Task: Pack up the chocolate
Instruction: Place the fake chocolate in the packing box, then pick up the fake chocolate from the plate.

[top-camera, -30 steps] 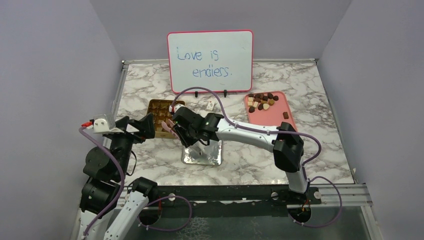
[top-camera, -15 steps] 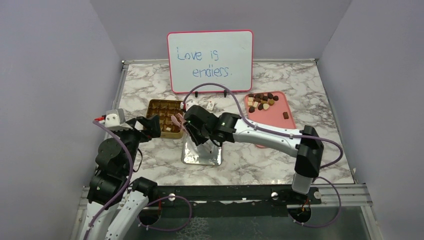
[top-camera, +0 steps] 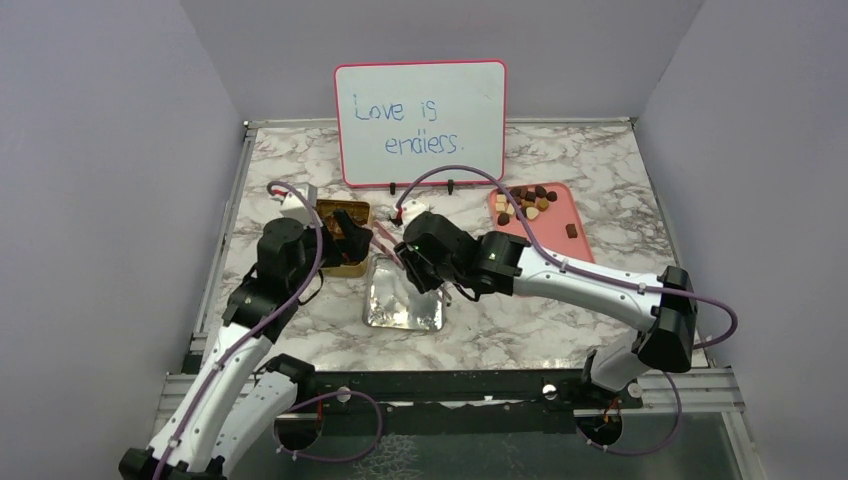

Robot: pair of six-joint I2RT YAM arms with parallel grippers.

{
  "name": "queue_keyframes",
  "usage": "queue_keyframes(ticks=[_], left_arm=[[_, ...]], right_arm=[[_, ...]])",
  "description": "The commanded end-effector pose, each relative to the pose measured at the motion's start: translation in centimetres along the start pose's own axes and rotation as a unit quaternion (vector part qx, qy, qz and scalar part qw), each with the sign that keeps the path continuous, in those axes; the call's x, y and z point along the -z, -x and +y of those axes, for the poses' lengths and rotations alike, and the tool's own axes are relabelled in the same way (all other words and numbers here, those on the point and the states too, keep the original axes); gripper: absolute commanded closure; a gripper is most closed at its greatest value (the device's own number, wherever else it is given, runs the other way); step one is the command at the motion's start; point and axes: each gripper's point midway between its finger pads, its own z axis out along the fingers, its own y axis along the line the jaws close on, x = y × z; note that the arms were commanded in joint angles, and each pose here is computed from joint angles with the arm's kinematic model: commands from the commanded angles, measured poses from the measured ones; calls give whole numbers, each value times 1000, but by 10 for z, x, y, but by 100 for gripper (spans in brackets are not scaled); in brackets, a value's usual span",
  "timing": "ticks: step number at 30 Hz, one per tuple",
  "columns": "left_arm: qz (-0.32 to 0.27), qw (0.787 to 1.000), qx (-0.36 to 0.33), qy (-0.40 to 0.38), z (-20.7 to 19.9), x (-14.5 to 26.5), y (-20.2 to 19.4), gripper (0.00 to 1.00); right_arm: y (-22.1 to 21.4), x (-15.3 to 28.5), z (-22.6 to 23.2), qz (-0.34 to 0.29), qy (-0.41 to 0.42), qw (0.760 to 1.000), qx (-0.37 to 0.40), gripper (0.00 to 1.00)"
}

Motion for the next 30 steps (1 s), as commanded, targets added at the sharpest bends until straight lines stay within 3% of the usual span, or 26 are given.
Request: queue_keyframes(ticks=[1,5,13,22,30], left_arm=[[44,997,8,-58,-24,-22,-13,1],[91,996,-9,-26,-6,-37,-38,2],[151,986,-14,-68,-15,-40,-66,1],[107,988,-4,-111,-35,-21,-44,1],[73,988,-5,-133,-35,-2,-46,1]], right_arm=[[13,20,2,-32,19,999,1,63],[14,30,-8,-45,0,999,-2,63],[10,39,-19,-50,-19,998,-13,63],[-14,36,-45,-10,-92,995,-43,63],[-28,43,-103,15,-166,982,-85,63]])
